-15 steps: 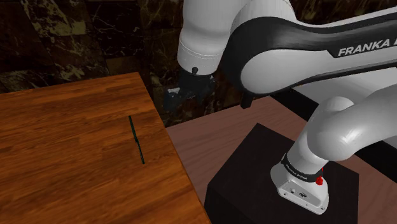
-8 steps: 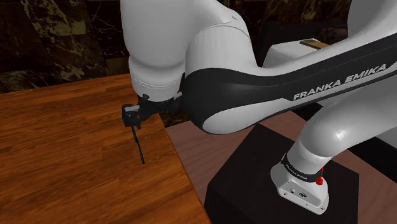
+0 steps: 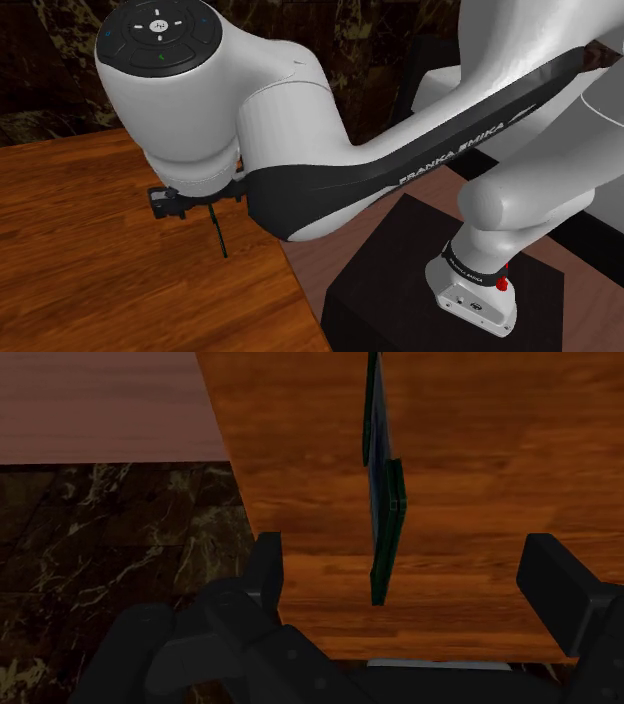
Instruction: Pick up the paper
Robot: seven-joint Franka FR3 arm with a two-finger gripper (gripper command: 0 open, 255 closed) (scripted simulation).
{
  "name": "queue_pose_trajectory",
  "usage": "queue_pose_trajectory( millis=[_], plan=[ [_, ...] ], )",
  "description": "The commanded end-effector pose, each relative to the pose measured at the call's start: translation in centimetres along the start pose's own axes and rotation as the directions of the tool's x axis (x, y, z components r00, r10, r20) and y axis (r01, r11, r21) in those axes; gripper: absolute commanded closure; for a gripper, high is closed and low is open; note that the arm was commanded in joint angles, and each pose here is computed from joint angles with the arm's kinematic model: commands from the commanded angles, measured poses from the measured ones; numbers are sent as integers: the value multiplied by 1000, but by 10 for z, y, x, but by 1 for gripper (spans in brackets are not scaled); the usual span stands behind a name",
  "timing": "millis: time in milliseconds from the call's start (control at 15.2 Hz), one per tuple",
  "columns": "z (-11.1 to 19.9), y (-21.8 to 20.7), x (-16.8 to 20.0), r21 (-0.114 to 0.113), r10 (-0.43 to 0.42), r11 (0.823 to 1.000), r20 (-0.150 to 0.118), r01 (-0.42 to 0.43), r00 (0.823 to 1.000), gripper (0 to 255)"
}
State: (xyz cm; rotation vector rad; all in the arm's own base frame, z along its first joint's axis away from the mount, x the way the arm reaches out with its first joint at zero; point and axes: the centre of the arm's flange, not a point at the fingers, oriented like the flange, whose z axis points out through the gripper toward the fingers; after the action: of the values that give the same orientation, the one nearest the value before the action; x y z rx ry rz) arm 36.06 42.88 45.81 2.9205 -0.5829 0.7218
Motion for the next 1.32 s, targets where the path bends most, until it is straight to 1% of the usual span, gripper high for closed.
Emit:
queue_pose_trajectory(
  millis=[0, 198, 330, 396, 990, 1254],
  plan=[
    [8, -2, -5, 2, 2, 1000, -2, -2, 1000, 0],
    [20, -2, -11, 2, 2, 1000, -2, -2, 1000, 0],
    [20, -2, -11, 2, 2, 1000, -2, -2, 1000, 0],
    [20, -2, -11, 2, 2, 1000, -2, -2, 1000, 255],
    [20, -2, -11, 2, 2, 1000, -2, -2, 1000, 255],
    [2, -2, -2, 2, 2, 1000, -2, -2, 1000, 255]
  ],
)
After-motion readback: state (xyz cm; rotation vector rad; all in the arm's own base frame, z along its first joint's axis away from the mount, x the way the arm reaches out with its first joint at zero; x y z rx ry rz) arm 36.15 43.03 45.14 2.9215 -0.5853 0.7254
